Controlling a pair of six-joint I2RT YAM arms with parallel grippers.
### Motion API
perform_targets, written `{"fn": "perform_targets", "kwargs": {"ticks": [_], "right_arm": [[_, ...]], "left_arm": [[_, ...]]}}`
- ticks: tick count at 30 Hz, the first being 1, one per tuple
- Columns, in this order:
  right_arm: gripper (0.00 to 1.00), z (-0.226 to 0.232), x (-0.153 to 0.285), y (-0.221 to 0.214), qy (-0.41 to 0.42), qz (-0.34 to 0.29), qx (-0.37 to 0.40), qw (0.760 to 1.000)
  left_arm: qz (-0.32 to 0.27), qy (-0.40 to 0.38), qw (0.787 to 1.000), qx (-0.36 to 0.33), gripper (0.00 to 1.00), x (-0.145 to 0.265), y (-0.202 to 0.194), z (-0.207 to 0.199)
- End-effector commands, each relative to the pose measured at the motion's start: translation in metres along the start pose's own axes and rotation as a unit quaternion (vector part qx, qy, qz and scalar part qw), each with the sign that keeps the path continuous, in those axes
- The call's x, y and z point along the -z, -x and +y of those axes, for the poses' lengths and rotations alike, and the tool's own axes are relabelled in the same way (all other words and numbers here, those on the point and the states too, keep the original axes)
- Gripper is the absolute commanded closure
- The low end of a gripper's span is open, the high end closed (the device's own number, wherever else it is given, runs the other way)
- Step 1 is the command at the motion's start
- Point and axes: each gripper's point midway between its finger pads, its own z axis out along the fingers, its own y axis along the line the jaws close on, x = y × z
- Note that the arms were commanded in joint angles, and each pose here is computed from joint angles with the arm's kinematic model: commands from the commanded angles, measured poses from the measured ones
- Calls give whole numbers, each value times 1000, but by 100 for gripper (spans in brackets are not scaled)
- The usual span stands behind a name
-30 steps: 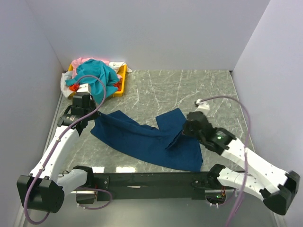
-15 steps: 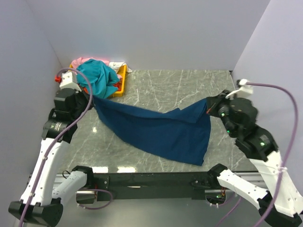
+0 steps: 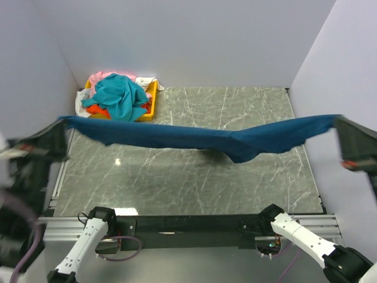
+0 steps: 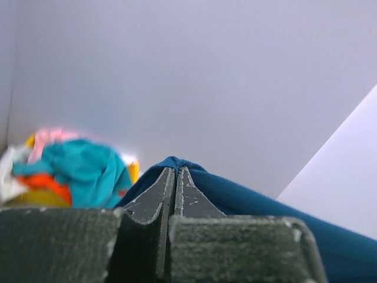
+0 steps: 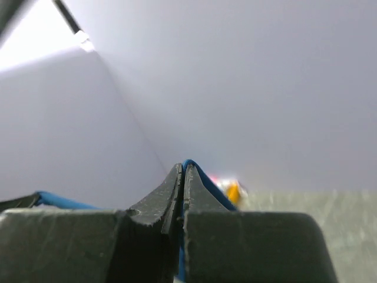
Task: Fold and stack the t-shirts
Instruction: Flatten the tshirt out
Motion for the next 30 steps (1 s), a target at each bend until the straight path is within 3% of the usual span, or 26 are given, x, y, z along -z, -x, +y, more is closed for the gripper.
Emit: {"fn": "perform_targets", "kwargs": {"ticks": [1,6,9,14,16,22,27,30], "right_arm": [[100,20,-2,30,36,-25,28,999],[100,32,-10,59,48,-62,36,996],[100,27,-40,40,31,-37,70,996],[100,-13,-109,-40,-58,52,126,989],[100,-30,-124,-56,-96,56,139,984],[100,-54,-148,-102,-135,101,168,971],[100,-42,-141,-85,-111,87,164,976],[100,-25,-127,-66,-68,77,159,982]], "left_arm": [[-37,6,999,-6,100,25,34,-4],[-45,-28,999,4,99,23,46,-21],[-9,-42,999,7,99,-4,22,-25],[94,-14,995,-4,100,-66,-64,0],[132,18,991,-16,100,-87,-104,22],[197,73,977,-46,100,-104,-170,63],[173,67,982,-34,100,-94,-152,56],[131,46,990,-21,100,-81,-115,38]]}}
